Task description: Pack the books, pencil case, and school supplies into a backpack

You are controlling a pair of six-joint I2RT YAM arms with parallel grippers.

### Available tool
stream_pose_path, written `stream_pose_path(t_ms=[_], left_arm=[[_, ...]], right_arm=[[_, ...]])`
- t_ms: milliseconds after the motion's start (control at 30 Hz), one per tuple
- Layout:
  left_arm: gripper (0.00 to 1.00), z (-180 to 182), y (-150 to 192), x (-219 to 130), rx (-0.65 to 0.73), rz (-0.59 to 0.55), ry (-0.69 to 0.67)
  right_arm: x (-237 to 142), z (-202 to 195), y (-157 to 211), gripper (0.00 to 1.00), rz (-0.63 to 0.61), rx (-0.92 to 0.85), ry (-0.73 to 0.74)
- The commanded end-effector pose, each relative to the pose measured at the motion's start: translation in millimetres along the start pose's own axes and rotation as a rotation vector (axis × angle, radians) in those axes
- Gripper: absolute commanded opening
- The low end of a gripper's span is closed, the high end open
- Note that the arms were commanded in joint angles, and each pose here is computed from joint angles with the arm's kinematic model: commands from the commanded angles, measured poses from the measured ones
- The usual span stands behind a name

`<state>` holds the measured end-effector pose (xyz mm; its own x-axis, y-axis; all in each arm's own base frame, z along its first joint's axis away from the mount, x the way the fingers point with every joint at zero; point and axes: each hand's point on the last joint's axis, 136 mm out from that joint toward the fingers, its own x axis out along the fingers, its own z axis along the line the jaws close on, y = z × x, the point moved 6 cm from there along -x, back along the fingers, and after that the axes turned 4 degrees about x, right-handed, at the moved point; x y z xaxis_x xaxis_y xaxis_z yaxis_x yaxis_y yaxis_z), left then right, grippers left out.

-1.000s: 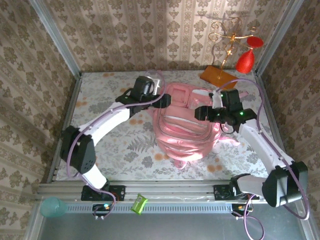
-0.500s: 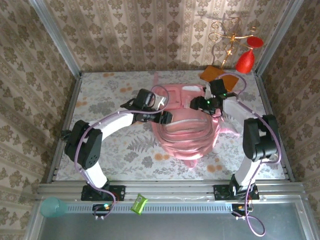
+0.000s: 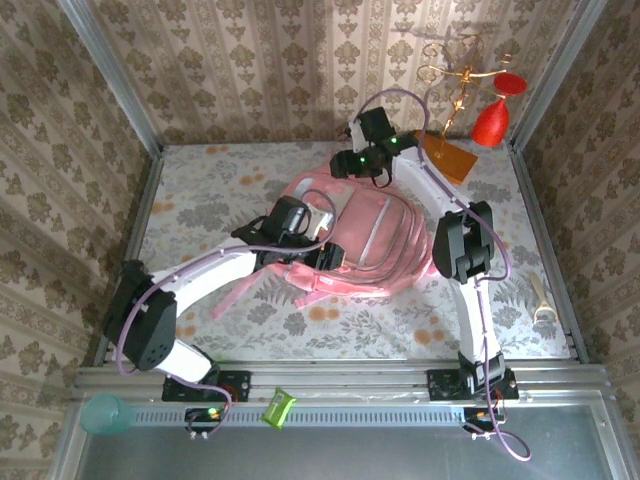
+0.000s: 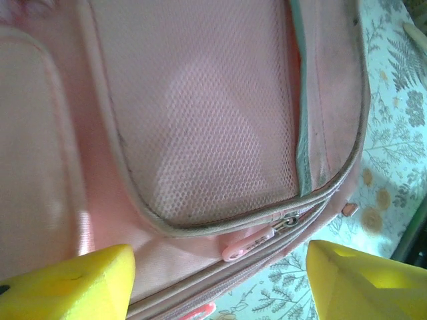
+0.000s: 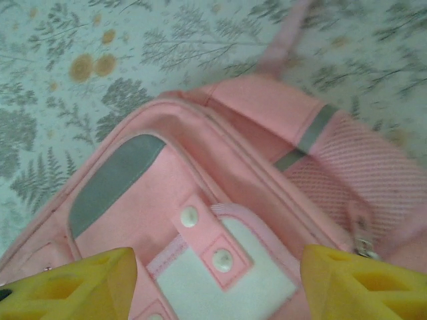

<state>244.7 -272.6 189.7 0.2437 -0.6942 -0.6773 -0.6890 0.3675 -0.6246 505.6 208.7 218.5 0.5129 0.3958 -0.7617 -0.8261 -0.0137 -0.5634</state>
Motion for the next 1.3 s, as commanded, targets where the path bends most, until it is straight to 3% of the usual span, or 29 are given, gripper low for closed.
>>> stream_pose_path(t_ms=[0, 200, 400, 500, 633, 767, 900, 1033, 1267], left_arm=[[0.68, 7, -11, -21, 0.186, -0.067, -0.130], [0.66, 10, -9, -18, 0.820, -0.131, -0.132], [0.65, 21, 1, 5, 1.311, 0.067, -0.003], [0.63, 17, -2, 13, 1.397, 0.069, 0.055], [0.58, 10, 2, 26, 1.497, 0.066, 0.107], [0.52, 13, 3, 43, 1.574, 0.142, 0.077], [0.49, 12, 4, 53, 1.601, 0.143, 0.082], [0.33, 15, 8, 60, 1.577, 0.166, 0.066], [0.07, 9, 7, 62, 1.450, 0.084, 0.080]], right_arm=[[-55, -14, 10, 0.67, -0.013, -0.046, 0.212], [-110, -10, 73, 0.67, -0.086, 0.021, 0.106], [-128, -7, 143, 0.65, 0.067, 0.068, -0.037], [-136, -2, 165, 0.65, 0.092, 0.089, -0.115], [-144, -5, 174, 0.65, 0.092, 0.094, -0.102], [-144, -6, 177, 0.65, 0.101, 0.096, -0.096], [-144, -5, 188, 0.63, 0.135, 0.125, -0.120], [-150, -2, 203, 0.62, 0.156, 0.173, -0.172], [-146, 13, 227, 0.57, 0.126, 0.310, -0.338]])
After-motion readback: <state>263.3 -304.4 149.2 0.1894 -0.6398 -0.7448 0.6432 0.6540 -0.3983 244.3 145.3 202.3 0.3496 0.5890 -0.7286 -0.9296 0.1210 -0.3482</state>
